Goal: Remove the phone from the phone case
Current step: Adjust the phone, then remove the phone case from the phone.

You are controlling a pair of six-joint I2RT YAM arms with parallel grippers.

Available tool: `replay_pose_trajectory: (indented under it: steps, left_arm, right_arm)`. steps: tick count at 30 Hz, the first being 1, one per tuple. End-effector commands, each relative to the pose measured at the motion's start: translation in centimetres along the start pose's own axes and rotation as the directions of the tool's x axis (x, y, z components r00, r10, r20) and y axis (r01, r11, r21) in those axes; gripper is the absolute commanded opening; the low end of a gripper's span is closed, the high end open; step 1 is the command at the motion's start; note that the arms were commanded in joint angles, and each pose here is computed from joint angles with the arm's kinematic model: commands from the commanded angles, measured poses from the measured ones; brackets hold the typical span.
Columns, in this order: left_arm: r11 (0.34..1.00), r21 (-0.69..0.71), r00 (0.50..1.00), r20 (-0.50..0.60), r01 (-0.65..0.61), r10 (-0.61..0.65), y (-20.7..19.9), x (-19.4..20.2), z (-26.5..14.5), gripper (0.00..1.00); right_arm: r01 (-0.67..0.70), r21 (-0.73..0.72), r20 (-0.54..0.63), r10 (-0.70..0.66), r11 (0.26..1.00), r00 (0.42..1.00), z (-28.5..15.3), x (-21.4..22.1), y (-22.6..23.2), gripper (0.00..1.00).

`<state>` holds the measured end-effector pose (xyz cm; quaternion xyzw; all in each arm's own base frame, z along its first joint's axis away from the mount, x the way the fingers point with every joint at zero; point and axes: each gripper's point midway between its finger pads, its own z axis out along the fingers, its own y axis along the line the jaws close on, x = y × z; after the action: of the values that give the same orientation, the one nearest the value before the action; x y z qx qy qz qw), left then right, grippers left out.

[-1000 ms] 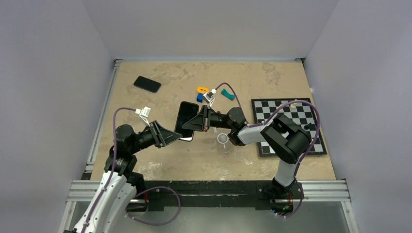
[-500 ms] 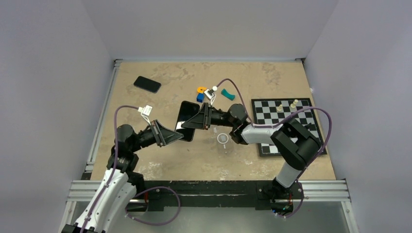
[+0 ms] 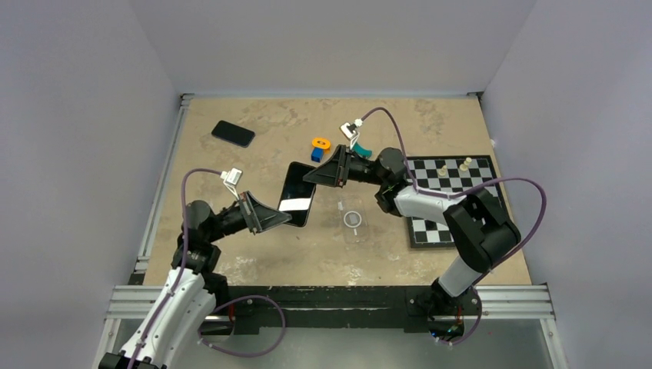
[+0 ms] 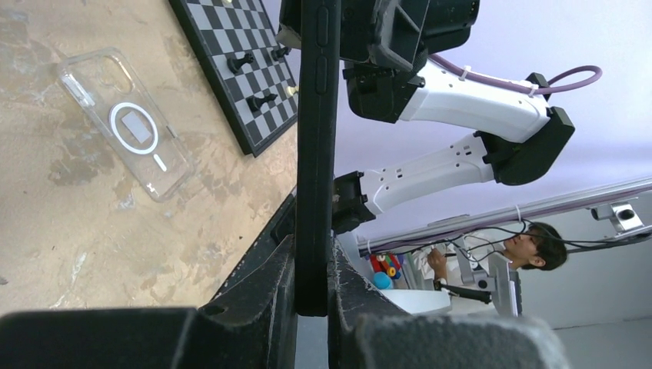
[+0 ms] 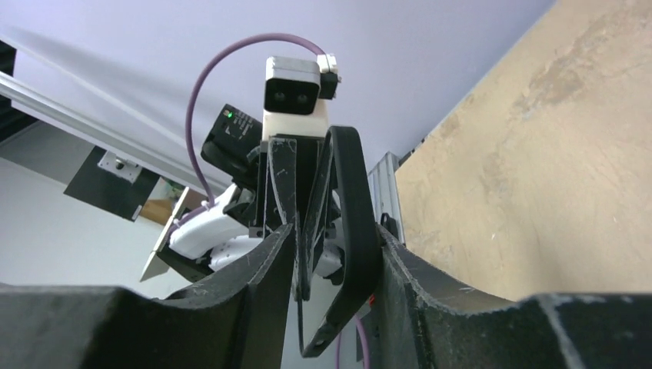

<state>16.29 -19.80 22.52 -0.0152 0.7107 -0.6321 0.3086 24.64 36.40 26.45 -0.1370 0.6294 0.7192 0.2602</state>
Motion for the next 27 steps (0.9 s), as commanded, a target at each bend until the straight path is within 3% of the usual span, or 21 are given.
replay_pose_trajectory:
  steps: [1, 10, 15, 17, 19, 20, 21, 23, 25, 27]
  left_arm:
    - [0.992, 0.105, 0.998, 0.015, -0.065, 0.064, -2.7, -0.6, -0.1, 0.0]
    - [0.992, 0.112, 0.998, 0.033, -0.062, 0.059, -3.1, -1.1, 0.0, 0.0]
    - [0.991, 0.113, 0.997, 0.033, -0.067, 0.064, -3.5, -1.3, 0.1, 0.0]
    - [0.993, 0.098, 0.998, 0.028, -0.063, 0.06, -3.6, -1.4, 0.0, 0.0]
    - [0.997, 0.041, 0.998, 0.014, -0.066, 0.065, -3.1, -1.2, -0.1, 0.0]
    - [0.997, 0.005, 0.997, 0.005, -0.071, 0.071, -2.8, -1.1, -0.3, 0.09]
    - [0.997, -0.04, 0.997, 0.0, -0.073, 0.073, -2.2, -0.8, -0.6, 0.27]
    - [0.991, -0.106, 0.996, 0.001, -0.086, 0.086, -1.4, -0.4, -1.2, 0.46]
    - [0.985, -0.132, 0.994, 0.004, -0.111, 0.112, -1.2, -0.1, -1.7, 0.54]
    - [0.982, -0.141, 0.991, -0.001, -0.129, 0.13, -1.2, 0.1, -2.0, 0.56]
  right_arm:
    - [0.105, -0.111, 0.012, -0.104, 0.988, 0.994, 1.1, -1.9, 3.2, 0.42]
    - [0.093, -0.135, 0.015, -0.092, 0.986, 0.996, 1.9, -1.6, 3.9, 0.3]
    - [0.083, -0.137, 0.008, -0.082, 0.987, 0.997, 2.5, -1.5, 4.2, 0.16]
    - [0.076, -0.131, 0.008, -0.076, 0.989, 0.997, 2.6, -1.7, 4.2, 0.0]
    - [0.047, -0.114, 0.011, -0.046, 0.992, 0.999, 2.5, -1.9, 4.0, 0.0]
    - [0.028, -0.1, 0.008, -0.027, 0.995, 1.0, 2.5, -2.0, 3.7, 0.0]
    - [0.016, -0.098, 0.004, -0.015, 0.995, 1.0, 2.4, -2.1, 3.7, 0.0]
    - [0.0, -0.11, -0.007, -0.001, 0.994, 1.0, 2.2, -2.1, 4.0, 0.0]
    - [-0.01, -0.122, -0.017, 0.008, 0.993, 1.0, 2.1, -2.1, 4.4, 0.0]
    - [-0.012, -0.136, -0.022, 0.009, 0.991, 1.0, 1.9, -2.1, 4.9, 0.0]
